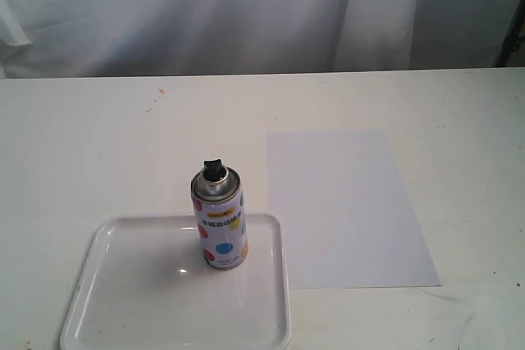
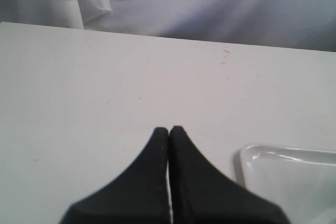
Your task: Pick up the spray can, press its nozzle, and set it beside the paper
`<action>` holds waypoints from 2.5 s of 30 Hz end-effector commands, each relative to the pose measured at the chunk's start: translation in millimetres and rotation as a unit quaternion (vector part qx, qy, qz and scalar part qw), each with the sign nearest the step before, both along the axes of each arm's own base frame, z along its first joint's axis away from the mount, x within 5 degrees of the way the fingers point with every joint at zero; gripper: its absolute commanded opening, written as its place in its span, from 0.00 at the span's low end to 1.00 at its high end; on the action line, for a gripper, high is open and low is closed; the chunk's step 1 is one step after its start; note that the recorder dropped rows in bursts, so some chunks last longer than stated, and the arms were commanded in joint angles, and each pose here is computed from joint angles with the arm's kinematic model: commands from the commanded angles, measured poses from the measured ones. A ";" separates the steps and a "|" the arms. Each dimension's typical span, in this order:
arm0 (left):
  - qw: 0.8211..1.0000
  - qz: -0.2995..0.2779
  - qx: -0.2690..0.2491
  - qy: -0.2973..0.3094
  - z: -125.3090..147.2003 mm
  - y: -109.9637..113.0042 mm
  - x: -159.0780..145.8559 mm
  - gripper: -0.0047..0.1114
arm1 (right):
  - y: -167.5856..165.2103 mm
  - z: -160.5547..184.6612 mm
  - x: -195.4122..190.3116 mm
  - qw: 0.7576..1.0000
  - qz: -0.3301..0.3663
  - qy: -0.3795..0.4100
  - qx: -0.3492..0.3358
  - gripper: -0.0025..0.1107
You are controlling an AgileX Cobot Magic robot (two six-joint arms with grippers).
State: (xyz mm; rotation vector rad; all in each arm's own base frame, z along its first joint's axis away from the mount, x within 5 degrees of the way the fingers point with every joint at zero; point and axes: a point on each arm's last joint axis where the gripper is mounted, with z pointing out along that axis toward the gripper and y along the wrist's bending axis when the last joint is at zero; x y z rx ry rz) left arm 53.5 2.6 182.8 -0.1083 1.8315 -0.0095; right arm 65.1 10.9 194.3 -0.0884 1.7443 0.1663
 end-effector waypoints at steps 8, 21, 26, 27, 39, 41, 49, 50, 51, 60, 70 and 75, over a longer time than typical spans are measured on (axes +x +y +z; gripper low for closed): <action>1.000 0.000 -0.002 -0.002 -0.9 -0.1 -0.1 0.04 | -6.1 -11.3 -11.6 0.998 -0.034 0.034 -0.026 0.02; 1.000 0.000 -0.002 -0.002 -0.9 -0.1 -0.1 0.04 | -6.3 -12.4 -11.9 0.998 -0.036 0.040 -0.028 0.02; 1.000 0.000 -0.002 -0.002 -0.9 -0.1 -0.1 0.04 | -6.3 -12.4 -11.9 0.998 -0.036 0.040 -0.028 0.02; 1.000 0.000 -0.002 -0.002 -0.9 -0.1 -0.1 0.04 | -6.3 -12.4 -11.9 0.998 -0.036 0.040 -0.028 0.02; 1.000 0.000 -0.002 -0.002 -0.9 -0.1 -0.1 0.04 | -6.3 -12.4 -11.9 0.998 -0.036 0.040 -0.028 0.02; 1.000 0.000 -0.002 -0.002 -0.9 -0.1 -0.1 0.04 | -6.3 -12.4 -11.9 0.998 -0.036 0.040 -0.028 0.02; 1.000 0.000 -0.002 -0.002 -0.9 -0.1 -0.1 0.04 | -6.3 -12.4 -11.9 0.998 -0.036 0.040 -0.028 0.02; 1.000 0.000 -0.002 -0.002 -0.9 -0.1 -0.1 0.04 | -6.3 -12.4 -11.9 0.998 -0.036 0.040 -0.028 0.02; 1.000 0.000 -0.002 -0.002 -0.9 -0.1 -0.1 0.04 | -6.3 -12.4 -11.9 0.998 -0.036 0.040 -0.028 0.02; 1.000 0.000 -0.002 -0.002 -0.9 -0.1 -0.1 0.04 | -6.3 -12.4 -11.9 0.998 -0.036 0.040 -0.028 0.02; 1.000 0.000 -0.002 -0.002 -0.9 -0.1 -0.1 0.04 | -6.3 -12.4 -11.9 0.998 -0.036 0.040 -0.028 0.02; 1.000 0.000 -0.002 -0.002 -0.9 -0.1 -0.1 0.04 | -6.3 -12.4 -11.9 0.998 -0.037 0.041 -0.021 0.02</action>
